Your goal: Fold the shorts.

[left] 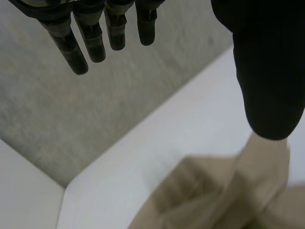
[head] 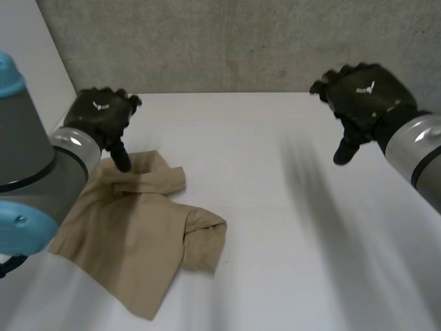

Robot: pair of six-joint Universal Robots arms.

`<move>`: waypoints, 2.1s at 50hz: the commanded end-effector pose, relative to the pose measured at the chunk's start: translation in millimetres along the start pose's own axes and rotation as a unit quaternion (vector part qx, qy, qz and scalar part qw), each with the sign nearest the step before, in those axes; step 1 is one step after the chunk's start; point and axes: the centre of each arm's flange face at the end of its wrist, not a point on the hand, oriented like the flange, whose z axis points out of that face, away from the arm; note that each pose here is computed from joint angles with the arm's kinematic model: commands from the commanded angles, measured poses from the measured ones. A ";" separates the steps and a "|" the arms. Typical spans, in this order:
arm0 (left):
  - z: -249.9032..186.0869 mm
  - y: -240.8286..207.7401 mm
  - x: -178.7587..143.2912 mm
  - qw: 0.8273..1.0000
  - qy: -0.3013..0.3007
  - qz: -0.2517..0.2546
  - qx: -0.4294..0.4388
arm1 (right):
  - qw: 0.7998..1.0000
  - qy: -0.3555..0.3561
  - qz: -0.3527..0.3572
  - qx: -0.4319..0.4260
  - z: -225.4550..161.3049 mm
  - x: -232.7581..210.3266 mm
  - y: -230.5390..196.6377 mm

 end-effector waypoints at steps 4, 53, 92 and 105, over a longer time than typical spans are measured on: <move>55.1 71.0 -4.0 0.996 -0.011 0.021 -0.089 | 0.997 -0.035 0.003 -0.075 1.5 -20.8 48.4; -42.1 -3.1 183.8 0.965 0.140 0.013 0.223 | 0.995 0.051 0.017 -0.081 6.9 22.8 72.3; -50.1 -9.2 122.4 0.981 0.114 -0.024 0.155 | 0.989 -0.043 0.105 0.092 -5.7 -14.2 -11.8; -45.5 -4.7 123.7 0.982 0.114 -0.021 0.149 | 0.981 -0.065 0.102 0.150 -8.8 -11.7 -31.5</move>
